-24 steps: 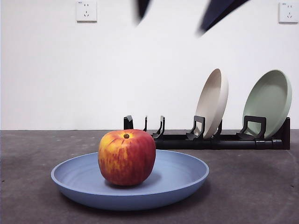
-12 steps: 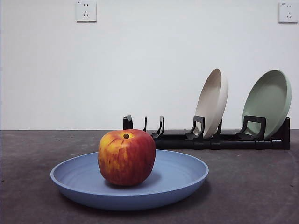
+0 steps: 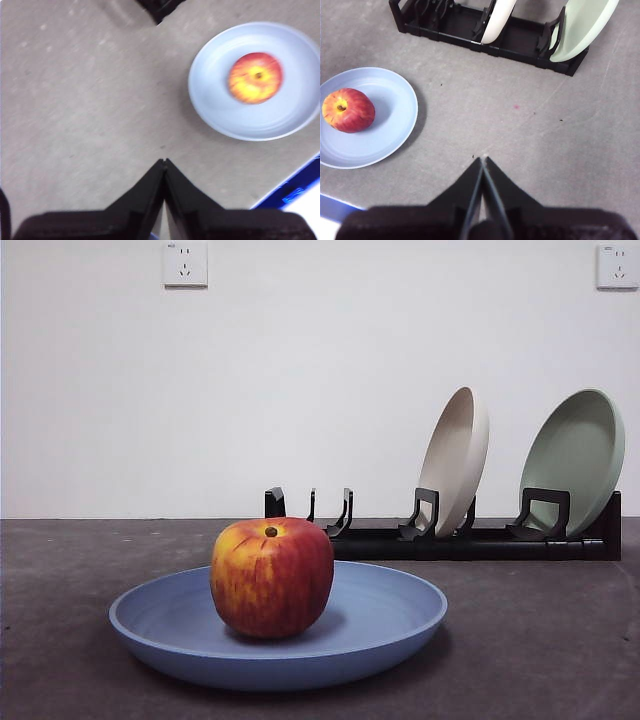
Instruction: Take the blue plate from the plate rack,put the plate on the table,take the apple from the table,put the apple in the plate
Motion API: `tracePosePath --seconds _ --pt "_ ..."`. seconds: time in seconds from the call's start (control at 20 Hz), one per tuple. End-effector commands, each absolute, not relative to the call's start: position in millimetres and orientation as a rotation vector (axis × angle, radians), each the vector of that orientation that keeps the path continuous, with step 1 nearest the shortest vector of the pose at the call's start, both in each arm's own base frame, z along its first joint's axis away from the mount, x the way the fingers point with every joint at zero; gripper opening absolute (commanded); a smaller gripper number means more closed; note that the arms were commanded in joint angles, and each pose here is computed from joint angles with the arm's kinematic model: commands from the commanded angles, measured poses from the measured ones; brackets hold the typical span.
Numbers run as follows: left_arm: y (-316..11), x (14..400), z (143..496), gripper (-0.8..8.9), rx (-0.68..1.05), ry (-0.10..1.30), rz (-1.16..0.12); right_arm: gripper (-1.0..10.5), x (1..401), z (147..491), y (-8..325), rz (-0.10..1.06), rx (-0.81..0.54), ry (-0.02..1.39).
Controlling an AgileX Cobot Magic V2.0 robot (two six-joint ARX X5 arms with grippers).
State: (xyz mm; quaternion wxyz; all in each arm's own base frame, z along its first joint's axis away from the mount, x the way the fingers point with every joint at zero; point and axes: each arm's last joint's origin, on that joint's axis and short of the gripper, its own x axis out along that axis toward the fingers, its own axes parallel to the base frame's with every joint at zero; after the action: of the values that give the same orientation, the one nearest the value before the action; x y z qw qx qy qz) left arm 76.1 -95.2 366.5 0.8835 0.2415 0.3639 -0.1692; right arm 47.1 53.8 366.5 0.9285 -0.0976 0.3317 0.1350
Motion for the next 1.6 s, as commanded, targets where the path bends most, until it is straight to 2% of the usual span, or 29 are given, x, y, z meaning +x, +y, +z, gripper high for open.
tracePosePath --seconds 0.05,0.15,0.3,0.35,0.5,0.6,0.9,1.0,1.2,1.3,1.6 --pt "-86 86 369 -0.03 0.53 0.732 -0.295 0.0 46 365 53 0.263 -0.21 0.691" --pt "-76 100 369 -0.03 0.467 0.637 -0.277 0.0 46 365 53 0.263 -0.21 0.691" --pt "-59 113 354 -0.03 0.393 0.361 -0.498 0.0 47 365 52 0.259 -0.211 0.688" --pt "-51 114 344 -0.03 0.368 0.266 -0.52 0.0 47 365 52 0.257 -0.212 0.687" --pt "-26 110 300 -0.03 0.283 0.082 -0.414 0.0 47 365 52 0.257 -0.212 0.687" --pt "-16 107 272 -0.03 0.231 0.036 -0.332 0.0 47 365 52 0.257 -0.212 0.687" --pt "-5 105 195 -0.03 0.027 0.051 -0.13 0.0 47 365 52 0.257 -0.212 0.687" --pt "-3 104 180 -0.03 -0.023 0.069 -0.105 0.0 47 365 52 0.257 -0.212 0.687" --pt "-3 101 158 -0.03 -0.049 0.086 -0.105 0.0 47 365 52 0.257 -0.212 0.687" --pt "-3 97 151 -0.03 -0.06 0.149 -0.103 0.0 47 365 52 0.257 -0.212 0.687" --pt "-3 97 152 -0.03 -0.06 0.149 -0.109 0.0 47 365 53 0.257 -0.213 0.687"
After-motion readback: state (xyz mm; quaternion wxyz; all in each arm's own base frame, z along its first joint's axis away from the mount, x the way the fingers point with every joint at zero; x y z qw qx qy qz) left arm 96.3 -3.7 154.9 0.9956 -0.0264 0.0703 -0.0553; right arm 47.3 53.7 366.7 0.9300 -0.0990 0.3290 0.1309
